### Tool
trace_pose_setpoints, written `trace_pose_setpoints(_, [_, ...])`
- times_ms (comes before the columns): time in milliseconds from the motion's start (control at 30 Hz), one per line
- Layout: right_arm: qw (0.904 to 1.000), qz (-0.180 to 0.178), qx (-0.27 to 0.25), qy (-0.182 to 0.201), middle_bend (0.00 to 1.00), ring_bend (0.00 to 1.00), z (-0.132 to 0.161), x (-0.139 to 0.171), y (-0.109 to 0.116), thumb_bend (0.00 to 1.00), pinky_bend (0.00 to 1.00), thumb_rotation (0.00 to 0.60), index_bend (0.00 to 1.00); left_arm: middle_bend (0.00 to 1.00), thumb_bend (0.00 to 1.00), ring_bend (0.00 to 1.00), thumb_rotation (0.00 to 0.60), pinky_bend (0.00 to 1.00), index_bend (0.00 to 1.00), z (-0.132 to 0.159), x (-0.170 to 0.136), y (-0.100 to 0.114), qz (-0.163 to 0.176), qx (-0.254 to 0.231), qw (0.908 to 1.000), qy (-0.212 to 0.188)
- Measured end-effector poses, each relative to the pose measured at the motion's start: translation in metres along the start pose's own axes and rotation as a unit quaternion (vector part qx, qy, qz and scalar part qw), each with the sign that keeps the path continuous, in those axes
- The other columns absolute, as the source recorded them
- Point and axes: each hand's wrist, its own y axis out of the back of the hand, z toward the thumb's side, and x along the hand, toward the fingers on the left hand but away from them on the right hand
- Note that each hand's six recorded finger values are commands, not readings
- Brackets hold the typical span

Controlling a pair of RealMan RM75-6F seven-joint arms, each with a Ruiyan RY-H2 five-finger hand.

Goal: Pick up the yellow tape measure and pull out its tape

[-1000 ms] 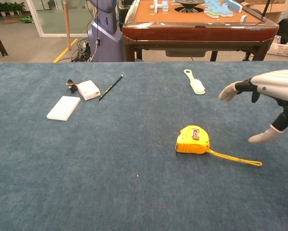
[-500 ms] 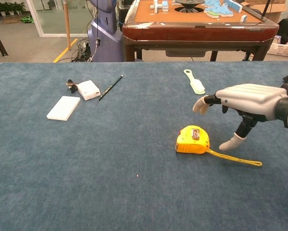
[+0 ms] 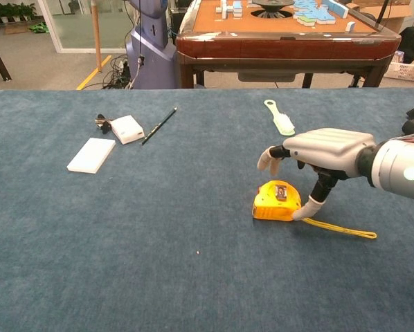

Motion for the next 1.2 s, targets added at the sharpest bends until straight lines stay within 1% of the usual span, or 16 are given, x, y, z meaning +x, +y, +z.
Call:
trace_pose_setpoints(167, [1.0, 0.005, 0.005, 0.001, 0.29, 0.17, 0.004, -0.005, -0.002, 0.26, 0.28, 0.6, 0.25, 0.26, 0.17, 0.22, 0.6, 0.13, 0.31, -0.001, -0.001, -0.001, -0.001, 0.0, 1.0, 0.001])
trace_pose_setpoints(500, [0.9998, 0.015, 0.008, -0.005, 0.29, 0.17, 0.004, -0.011, -0.008, 0.27, 0.28, 0.6, 0.26, 0.26, 0.17, 0.22, 0.6, 0.13, 0.31, -0.004, -0.001, -0.001, -0.001, 0.0, 1.0, 0.004])
trace_pose_setpoints(700, [0.9997, 0.02, 0.011, -0.005, 0.31, 0.18, 0.005, -0.013, -0.011, 0.27, 0.28, 0.6, 0.28, 0.26, 0.17, 0.22, 0.6, 0.13, 0.31, -0.005, -0.001, -0.002, -0.001, -0.001, 1.0, 0.004])
trace_pose_setpoints(900, [0.9996, 0.024, 0.013, -0.003, 0.37, 0.22, 0.006, -0.015, -0.012, 0.39, 0.28, 0.6, 0.35, 0.26, 0.17, 0.22, 0.6, 0.13, 0.31, -0.005, 0.0, -0.003, -0.002, -0.002, 1.0, 0.003])
trace_pose_setpoints(1033, [0.9997, 0.024, 0.01, -0.002, 0.47, 0.31, 0.008, -0.015, -0.012, 0.5, 0.28, 0.6, 0.44, 0.26, 0.17, 0.22, 0.6, 0.13, 0.31, -0.004, 0.002, -0.004, -0.005, -0.006, 1.0, 0.001])
trace_pose_setpoints(1067, [0.9998, 0.021, 0.008, -0.001, 0.5, 0.34, 0.008, -0.015, -0.011, 0.54, 0.28, 0.6, 0.47, 0.26, 0.17, 0.22, 0.6, 0.13, 0.31, -0.003, 0.003, -0.005, -0.005, -0.008, 1.0, 0.0])
trace_pose_setpoints(1167, [0.9999, 0.011, 0.001, 0.002, 0.55, 0.41, 0.01, -0.013, -0.005, 0.62, 0.29, 0.6, 0.51, 0.26, 0.17, 0.22, 0.6, 0.13, 0.31, 0.001, 0.009, -0.007, -0.007, -0.014, 0.9998, -0.008])
trace_pose_setpoints(1200, [1.0, 0.008, -0.002, 0.003, 0.56, 0.43, 0.011, -0.012, -0.003, 0.63, 0.29, 0.6, 0.51, 0.26, 0.17, 0.22, 0.6, 0.13, 0.31, 0.003, 0.012, -0.007, -0.008, -0.017, 0.9998, -0.012])
